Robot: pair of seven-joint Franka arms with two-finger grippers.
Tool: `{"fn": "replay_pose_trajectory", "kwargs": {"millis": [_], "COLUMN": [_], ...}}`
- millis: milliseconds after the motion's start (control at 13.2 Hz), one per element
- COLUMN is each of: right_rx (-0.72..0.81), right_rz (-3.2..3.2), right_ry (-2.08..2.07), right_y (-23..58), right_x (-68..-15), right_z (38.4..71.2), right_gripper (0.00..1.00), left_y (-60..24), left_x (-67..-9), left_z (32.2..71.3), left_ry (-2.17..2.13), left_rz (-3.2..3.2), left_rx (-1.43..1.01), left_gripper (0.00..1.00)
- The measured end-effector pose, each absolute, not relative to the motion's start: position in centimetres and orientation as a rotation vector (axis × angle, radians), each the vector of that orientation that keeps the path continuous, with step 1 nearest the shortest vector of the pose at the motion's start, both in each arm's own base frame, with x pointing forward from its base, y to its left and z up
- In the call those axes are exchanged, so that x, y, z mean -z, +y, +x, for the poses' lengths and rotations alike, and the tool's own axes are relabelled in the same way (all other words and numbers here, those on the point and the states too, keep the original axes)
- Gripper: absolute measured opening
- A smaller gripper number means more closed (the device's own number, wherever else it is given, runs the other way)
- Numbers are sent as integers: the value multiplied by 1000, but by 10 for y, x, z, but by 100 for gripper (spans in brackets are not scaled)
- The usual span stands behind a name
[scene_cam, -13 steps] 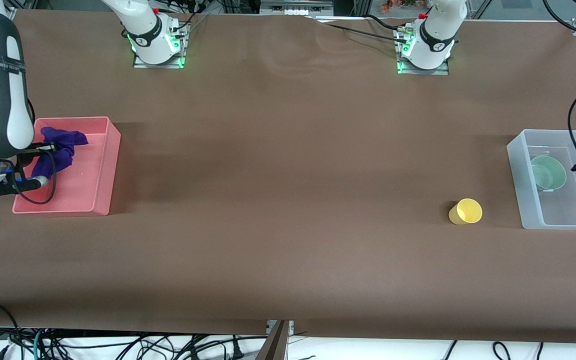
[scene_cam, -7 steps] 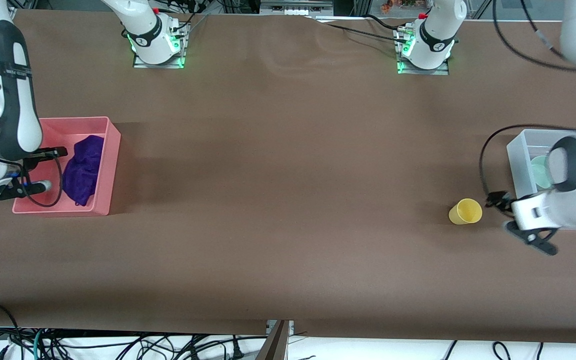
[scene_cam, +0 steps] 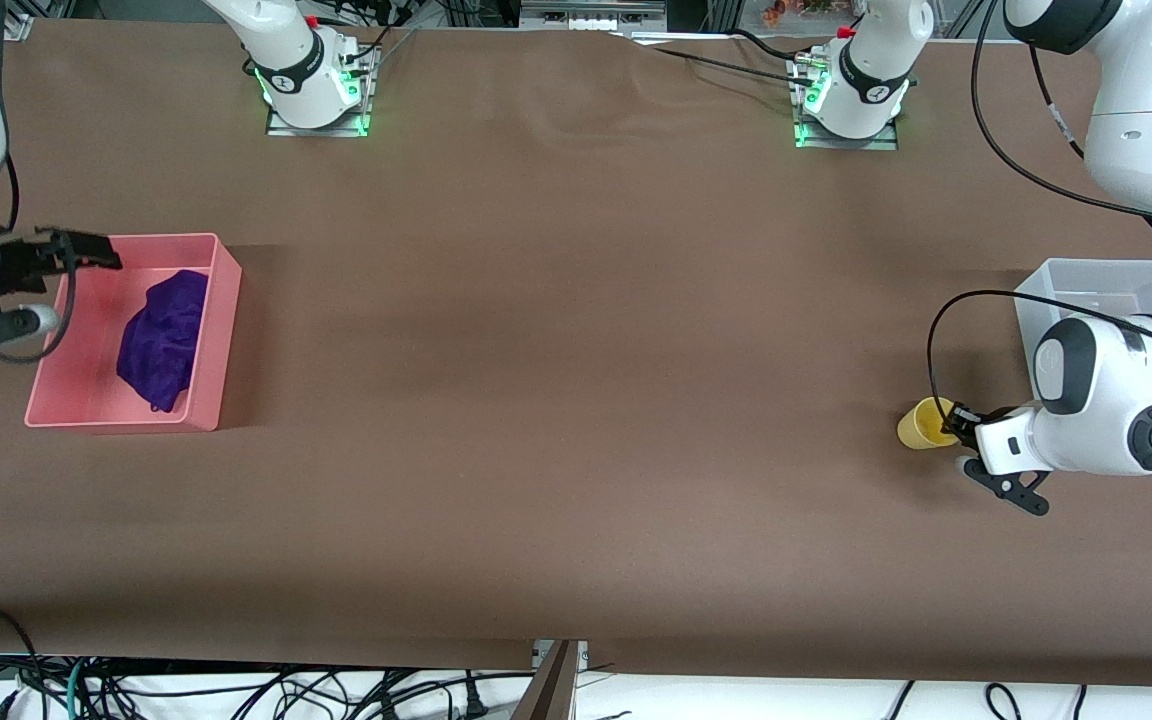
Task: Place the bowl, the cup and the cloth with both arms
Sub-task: 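Release the cloth in the tray while the left gripper grasps the yellow cup, then lower the yellow cup into the green bowl with the left gripper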
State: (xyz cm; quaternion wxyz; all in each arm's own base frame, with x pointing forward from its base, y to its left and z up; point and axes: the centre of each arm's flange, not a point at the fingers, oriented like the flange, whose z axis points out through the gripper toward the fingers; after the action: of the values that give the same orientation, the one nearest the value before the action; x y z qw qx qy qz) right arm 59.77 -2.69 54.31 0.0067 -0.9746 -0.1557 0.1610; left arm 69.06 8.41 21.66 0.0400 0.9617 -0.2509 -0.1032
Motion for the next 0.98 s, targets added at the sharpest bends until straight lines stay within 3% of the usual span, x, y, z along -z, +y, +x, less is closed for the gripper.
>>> {"fn": "replay_pose_trajectory", "kwargs": {"millis": [151, 227, 454, 681, 983], "right_rx": [-475, -462, -437, -358, -259], "right_rz": [-3084, -3087, -3097, -3125, -3150], "right_ry": [-328, -266, -207, -204, -211], "right_y": [-9, -7, -11, -14, -12], "right_x": [-573, -581, -585, -589, -608], "right_z": [585, 581, 581, 587, 588], "right_gripper": [100, 100, 100, 100, 100], "left_y": [84, 85, 98, 158, 284], "left_x": [-222, -232, -301, -376, -366], "left_z": [693, 694, 691, 663, 613], "left_ry": [-771, -771, -759, -833, -898], "left_rz": [2951, 2958, 2981, 2961, 2921], "left_rx": [303, 289, 314, 396, 499], "left_gripper": [7, 3, 4, 4, 4]}}
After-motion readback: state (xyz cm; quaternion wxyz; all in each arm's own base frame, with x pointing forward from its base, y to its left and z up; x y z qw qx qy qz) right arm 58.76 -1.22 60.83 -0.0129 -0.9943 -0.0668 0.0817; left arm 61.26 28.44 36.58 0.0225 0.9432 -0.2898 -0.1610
